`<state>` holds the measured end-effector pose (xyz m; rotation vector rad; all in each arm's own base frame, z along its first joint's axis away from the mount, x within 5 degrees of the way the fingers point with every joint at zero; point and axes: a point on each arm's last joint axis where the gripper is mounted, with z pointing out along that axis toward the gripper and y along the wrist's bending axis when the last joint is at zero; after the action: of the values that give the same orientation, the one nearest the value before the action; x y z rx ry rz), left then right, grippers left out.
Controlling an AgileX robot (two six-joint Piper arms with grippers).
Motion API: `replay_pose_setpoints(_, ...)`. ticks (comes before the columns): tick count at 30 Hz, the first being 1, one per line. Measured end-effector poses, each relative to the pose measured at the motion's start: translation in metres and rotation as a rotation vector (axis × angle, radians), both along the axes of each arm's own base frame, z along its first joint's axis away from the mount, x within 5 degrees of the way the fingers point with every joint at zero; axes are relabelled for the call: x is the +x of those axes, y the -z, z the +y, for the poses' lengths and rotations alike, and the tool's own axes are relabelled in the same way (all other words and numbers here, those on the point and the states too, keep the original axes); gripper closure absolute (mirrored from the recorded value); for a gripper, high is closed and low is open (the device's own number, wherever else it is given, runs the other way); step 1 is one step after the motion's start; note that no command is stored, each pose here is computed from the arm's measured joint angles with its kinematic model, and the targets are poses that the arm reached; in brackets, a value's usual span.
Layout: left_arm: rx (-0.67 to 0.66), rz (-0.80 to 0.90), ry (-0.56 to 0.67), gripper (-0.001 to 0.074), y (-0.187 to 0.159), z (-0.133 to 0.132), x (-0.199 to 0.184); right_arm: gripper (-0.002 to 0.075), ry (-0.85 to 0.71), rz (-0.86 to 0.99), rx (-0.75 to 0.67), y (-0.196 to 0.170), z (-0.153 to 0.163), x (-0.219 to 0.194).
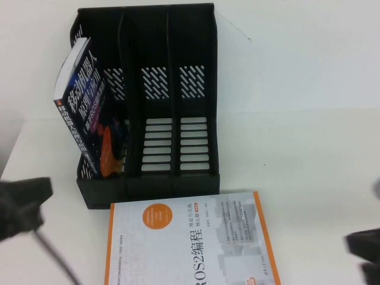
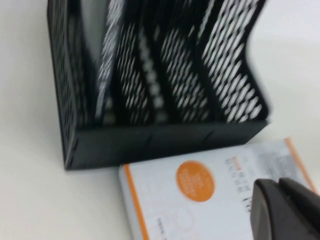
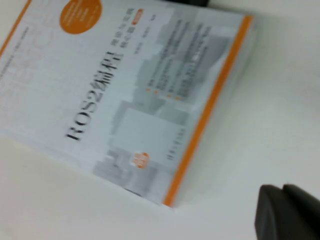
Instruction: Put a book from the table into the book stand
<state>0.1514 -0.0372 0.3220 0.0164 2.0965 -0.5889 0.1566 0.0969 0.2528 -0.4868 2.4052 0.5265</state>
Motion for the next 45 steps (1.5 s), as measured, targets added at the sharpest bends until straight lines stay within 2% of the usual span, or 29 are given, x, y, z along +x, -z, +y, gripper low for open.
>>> replay_pose_setpoints(3, 0.002, -0.069, 0.016, 0.0737, -0.005, -0.001, -0.025, 0.0722, 0.039, -0.078, -0.081, -0.015, -0.019, -0.018)
replay_pose_setpoints(8, 0.013, -0.135, 0.035, 0.0737, 0.003, -0.003, -0.055, 0.0722, 0.198, -0.204, -0.205, -0.032, -0.057, -0.049)
replay_pose_setpoints(15, 0.076, -0.299, 0.006, 0.0737, 0.021, 0.001, -0.085, 0.0722, 0.287, -0.376, -0.129, -0.026, -0.082, -0.088)
replay_pose_setpoints(19, 0.116, -0.380, -0.042, 0.0737, 0.032, 0.006, -0.095, 0.0722, 0.296, -0.417, -0.064, -0.011, -0.088, -0.105)
replay_pose_setpoints(25, 0.154, -0.390, -0.055, 0.0737, 0.042, 0.008, -0.098, 0.0725, 0.314, -0.485, 0.013, -0.004, -0.093, -0.118)
replay_pose_setpoints(45, 0.153, -0.392, -0.058, 0.0737, 0.043, 0.008, -0.097, 0.0726, 0.317, -0.490, 0.023, -0.003, -0.094, -0.119)
